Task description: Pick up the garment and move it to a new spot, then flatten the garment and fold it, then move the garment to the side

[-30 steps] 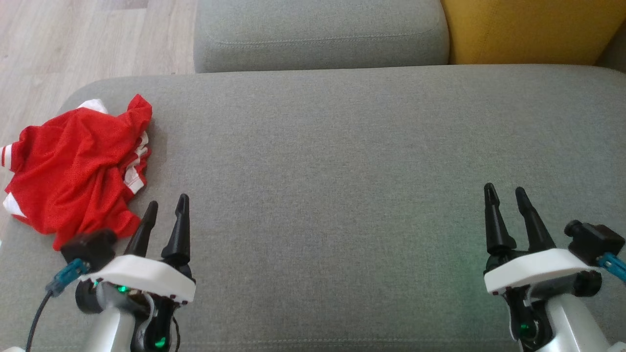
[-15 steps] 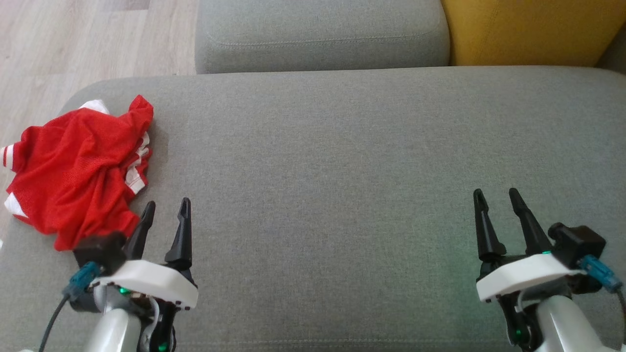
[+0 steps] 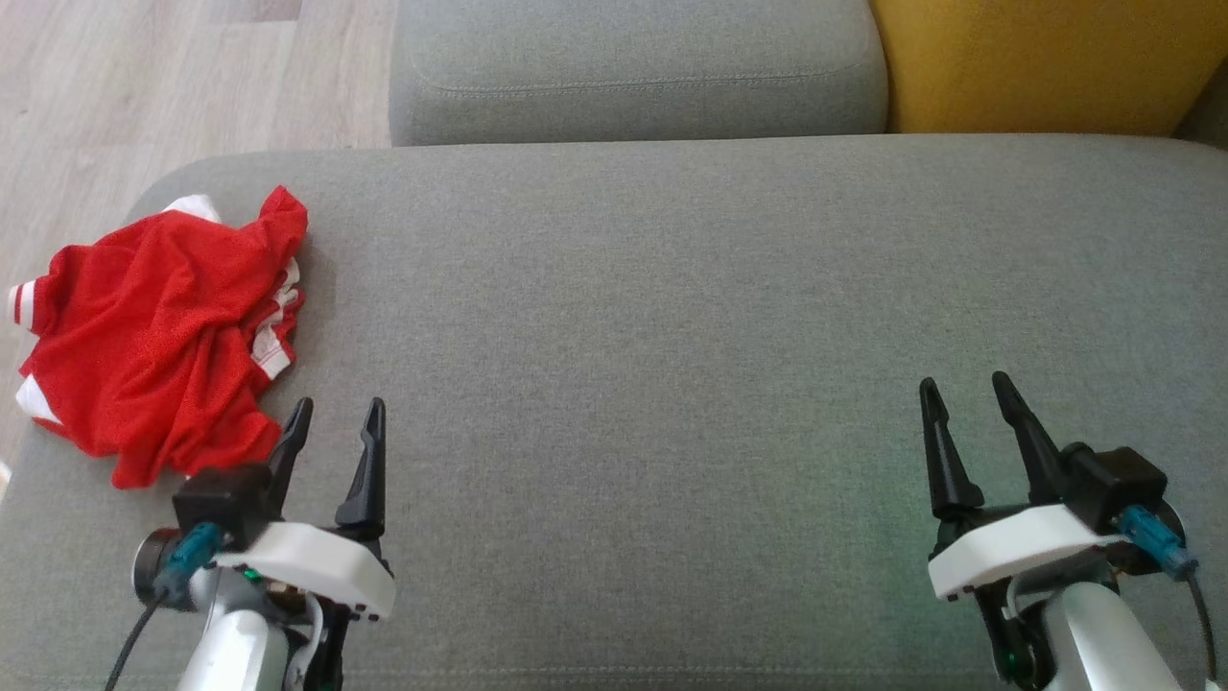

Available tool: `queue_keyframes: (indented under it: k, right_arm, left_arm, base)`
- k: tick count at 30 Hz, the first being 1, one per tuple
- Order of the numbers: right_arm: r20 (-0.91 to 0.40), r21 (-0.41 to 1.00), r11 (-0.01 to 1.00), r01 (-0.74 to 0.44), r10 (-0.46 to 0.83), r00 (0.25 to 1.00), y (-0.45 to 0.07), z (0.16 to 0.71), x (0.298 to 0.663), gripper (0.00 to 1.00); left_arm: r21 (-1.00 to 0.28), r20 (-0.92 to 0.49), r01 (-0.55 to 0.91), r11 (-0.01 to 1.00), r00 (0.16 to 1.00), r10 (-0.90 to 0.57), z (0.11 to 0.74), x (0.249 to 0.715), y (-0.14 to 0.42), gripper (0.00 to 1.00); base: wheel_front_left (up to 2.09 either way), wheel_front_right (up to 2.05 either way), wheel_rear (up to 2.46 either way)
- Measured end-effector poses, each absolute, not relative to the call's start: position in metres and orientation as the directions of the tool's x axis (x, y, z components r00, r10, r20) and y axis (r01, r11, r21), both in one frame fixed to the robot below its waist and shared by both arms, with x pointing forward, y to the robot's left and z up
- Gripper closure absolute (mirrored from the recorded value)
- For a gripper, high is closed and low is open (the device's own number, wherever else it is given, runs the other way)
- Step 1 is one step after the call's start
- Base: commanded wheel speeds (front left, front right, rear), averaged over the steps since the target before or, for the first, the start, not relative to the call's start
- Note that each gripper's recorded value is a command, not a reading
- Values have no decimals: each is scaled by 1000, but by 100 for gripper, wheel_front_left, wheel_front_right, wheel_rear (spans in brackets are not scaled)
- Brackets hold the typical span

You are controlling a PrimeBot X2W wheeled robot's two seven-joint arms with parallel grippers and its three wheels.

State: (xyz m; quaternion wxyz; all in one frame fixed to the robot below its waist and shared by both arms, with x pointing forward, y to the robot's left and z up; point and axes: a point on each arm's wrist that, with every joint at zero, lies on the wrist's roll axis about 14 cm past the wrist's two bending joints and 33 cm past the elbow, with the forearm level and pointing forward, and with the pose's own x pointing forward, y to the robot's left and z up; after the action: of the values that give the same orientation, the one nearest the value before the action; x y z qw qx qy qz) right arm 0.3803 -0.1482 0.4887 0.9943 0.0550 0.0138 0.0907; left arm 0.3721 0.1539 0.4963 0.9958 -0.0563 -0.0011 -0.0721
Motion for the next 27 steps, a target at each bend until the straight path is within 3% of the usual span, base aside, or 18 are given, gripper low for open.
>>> queue_keyframes:
  k: [13, 27]
  right_arm:
    - [-18, 77, 982, -175, 177, 984, -148, 489, 382, 0]
    - [-14, 130, 979, -156, 159, 987, -152, 493, 386, 0]
  left_arm:
    - [-16, 24, 162, 987, 987, -162, 495, 371, 152, 0]
    - [-49, 11, 138, 989, 990, -138, 491, 373, 159, 0]
  base:
    - [0, 0, 0]
    - [0, 0, 0]
